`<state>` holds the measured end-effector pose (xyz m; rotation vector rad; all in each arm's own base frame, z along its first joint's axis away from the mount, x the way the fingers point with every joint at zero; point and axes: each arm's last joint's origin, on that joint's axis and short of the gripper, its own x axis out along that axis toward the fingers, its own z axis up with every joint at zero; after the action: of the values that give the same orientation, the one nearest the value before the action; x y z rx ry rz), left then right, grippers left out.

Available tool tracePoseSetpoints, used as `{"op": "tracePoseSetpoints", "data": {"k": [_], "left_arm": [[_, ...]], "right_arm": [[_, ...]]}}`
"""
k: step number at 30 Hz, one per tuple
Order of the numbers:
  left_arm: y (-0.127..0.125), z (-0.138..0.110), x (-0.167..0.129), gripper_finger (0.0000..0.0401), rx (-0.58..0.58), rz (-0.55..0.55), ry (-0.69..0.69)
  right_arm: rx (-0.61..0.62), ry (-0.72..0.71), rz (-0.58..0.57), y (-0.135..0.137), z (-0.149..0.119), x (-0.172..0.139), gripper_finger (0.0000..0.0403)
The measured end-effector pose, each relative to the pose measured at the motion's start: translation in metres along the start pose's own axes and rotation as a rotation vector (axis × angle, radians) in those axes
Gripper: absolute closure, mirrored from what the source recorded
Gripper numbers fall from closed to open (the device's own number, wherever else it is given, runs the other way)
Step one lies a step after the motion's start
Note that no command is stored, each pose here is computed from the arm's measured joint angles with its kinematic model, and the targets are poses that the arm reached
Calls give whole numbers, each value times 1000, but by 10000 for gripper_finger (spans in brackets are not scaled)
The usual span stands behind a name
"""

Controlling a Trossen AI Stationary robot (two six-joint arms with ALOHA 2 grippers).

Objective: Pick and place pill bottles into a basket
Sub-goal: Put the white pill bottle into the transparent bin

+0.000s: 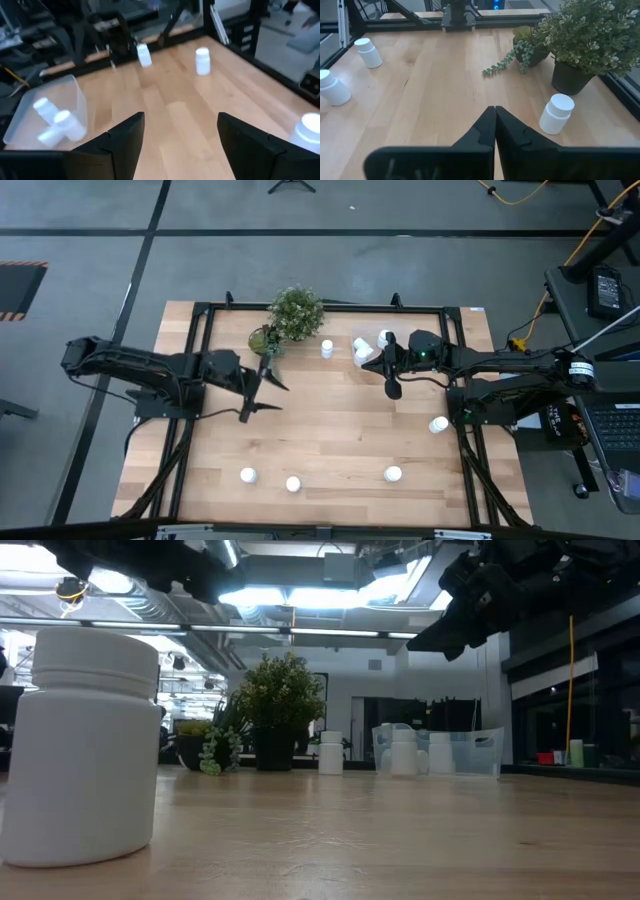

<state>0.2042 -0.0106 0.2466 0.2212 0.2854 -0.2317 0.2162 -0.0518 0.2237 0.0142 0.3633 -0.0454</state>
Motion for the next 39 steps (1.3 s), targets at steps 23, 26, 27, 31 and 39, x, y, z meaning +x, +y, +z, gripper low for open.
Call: {"op": "tracePoseSetpoints", "data": {"k": [23,26,27,31,39], "left_arm": [[-70,-7,40,157,-174,-19,202],[-76,-12,45,157,-182,-6,237],[-79,-15,47,157,-186,-10,250],[-85,-23,54,157,-219,-20,299],[-95,-29,64,157,-254,-68,325]], "right_arm": [[40,11,1,0,-1,0,391],[41,12,1,0,-1,0,391],[41,12,1,0,-1,0,391],[42,14,2,0,-1,0,391],[43,15,2,0,-1,0,391]]}}
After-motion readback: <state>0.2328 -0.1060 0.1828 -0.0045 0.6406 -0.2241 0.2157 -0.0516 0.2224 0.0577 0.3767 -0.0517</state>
